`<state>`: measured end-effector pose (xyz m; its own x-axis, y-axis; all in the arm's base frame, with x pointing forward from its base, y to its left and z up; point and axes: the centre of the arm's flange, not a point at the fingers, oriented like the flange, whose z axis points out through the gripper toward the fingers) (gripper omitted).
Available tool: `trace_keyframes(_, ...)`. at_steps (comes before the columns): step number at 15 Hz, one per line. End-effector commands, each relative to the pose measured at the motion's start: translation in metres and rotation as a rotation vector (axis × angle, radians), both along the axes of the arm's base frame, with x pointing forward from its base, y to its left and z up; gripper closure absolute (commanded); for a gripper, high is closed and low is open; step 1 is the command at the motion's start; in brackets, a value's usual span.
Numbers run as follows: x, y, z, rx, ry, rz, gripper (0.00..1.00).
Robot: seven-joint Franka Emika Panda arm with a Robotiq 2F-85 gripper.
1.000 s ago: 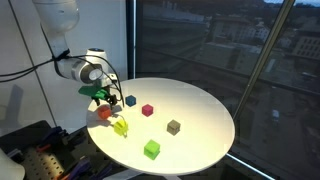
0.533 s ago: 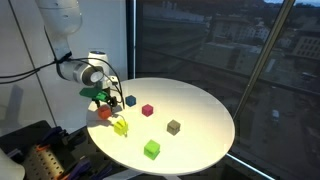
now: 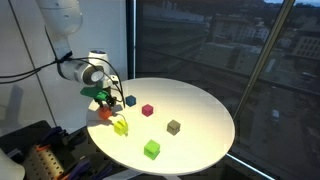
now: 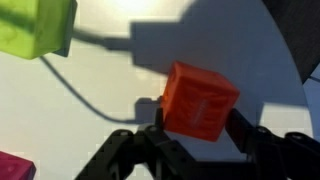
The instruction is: Put the orange toy block on top of the light green toy block
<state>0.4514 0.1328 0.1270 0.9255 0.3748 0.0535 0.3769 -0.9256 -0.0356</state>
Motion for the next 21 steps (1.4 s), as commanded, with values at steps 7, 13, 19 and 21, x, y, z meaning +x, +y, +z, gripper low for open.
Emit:
trace_keyframes(7,0.0046,-0.0032,-0.0022,-0.010,0.009,0.009,0.00)
trace_keyframes(13,0.0048,-0.0047,-0.0027,-0.012,0.008,0.007,0.44)
trace_keyframes(19,0.0049,-0.0043,0.0025,-0.024,0.025,0.007,0.69)
trace_keyframes(21,0.0056,-0.0041,0.0065,-0.031,0.043,0.005,0.70)
